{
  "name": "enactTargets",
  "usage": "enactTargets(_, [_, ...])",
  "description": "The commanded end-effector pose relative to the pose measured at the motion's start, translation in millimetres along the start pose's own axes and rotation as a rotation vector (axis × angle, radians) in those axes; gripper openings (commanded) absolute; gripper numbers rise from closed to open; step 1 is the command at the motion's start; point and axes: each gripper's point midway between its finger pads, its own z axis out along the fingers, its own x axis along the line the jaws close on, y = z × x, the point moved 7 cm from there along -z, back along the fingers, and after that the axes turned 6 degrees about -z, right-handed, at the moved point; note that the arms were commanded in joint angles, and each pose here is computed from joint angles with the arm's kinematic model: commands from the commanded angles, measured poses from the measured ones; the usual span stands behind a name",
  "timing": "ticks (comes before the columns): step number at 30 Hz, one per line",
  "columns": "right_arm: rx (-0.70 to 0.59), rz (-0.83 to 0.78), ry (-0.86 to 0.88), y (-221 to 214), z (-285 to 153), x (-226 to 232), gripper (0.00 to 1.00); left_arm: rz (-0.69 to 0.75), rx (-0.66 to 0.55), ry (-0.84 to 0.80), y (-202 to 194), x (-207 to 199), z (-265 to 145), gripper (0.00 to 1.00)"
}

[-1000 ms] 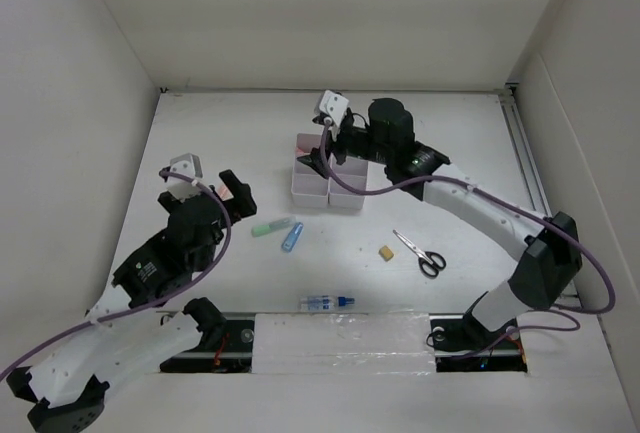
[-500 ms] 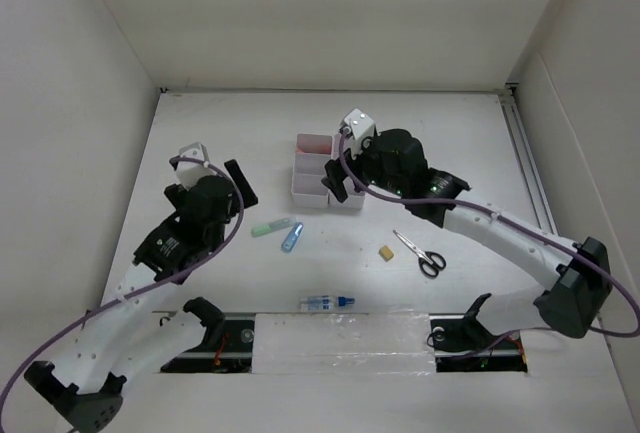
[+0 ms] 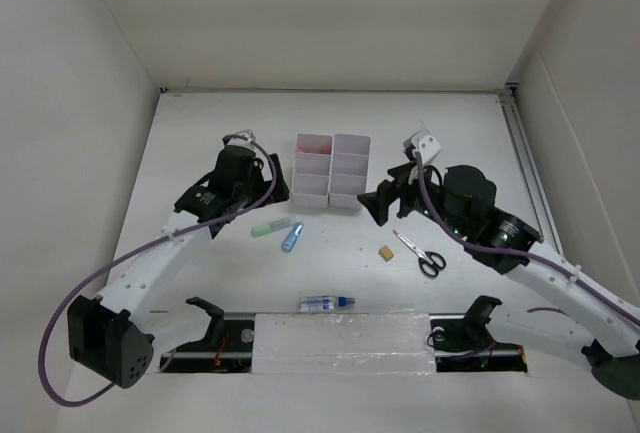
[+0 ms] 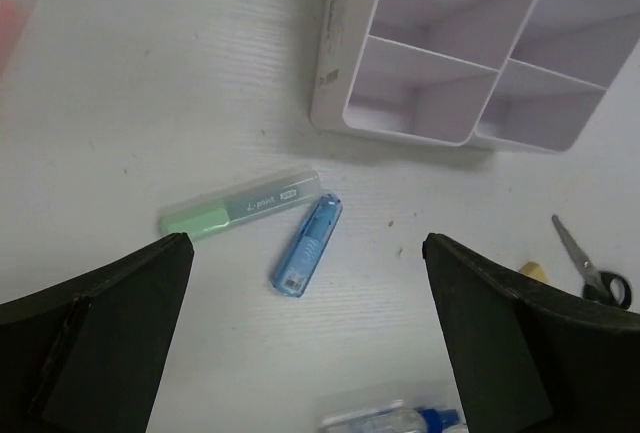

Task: Sort the stationery into containers
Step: Pick up the stationery from the center of the board.

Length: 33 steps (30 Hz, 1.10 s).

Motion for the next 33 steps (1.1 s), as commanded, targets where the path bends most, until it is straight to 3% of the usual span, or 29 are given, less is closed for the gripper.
enactTargets(1, [-0.057,0.043,0.097,7,-18,13,1.0,-0.249,-0.001,0.088,3,-3,1,1.0])
enactTargets(2, [-0.059,0.042,0.106,5,-21,15,1.0,-0.41,-0.007,0.135,0,-3,3,1.0])
enactTargets(7, [-0.101,0.043,0.094,12,-39,13,1.0,-0.854,-0.011,0.264,-29,15,1,1.0])
enactTargets(11, [-0.1,0.032,0.104,11,-42,13,1.0,-1.04,-0.058,0.263,-38,15,-4,1.0])
enactTargets(14, [-0.099,0.029,0.151,11,-40,20,1.0,-1.044,-0.104,0.343,-34,21,1,1.0])
enactTargets(15, [-0.108,0.028,0.162,13,-40,21,1.0,-1.047,-0.168,0.469,-31,37,5,1.0])
enactTargets(18, [-0.118,0.028,0.173,15,-40,22,1.0,-1.115,-0.302,0.586,-10,60,5,1.0])
enactTargets(24, [-0.096,0.026,0.211,8,-34,26,1.0,-1.274,-0.366,0.576,47,106,29,1.0])
enactTargets(28, [-0.103,0.043,0.234,10,-34,29,1.0,-1.361,-0.242,0.679,52,136,68,1.0])
enactTargets(31, [-0.112,0.041,0.254,12,-35,31,1.0,-1.428,-0.145,0.625,53,134,85,1.0])
enactTargets(33, [-0.112,0.041,0.254,12,-35,31,1.0,-1.468,-0.161,0.598,65,130,89,1.0])
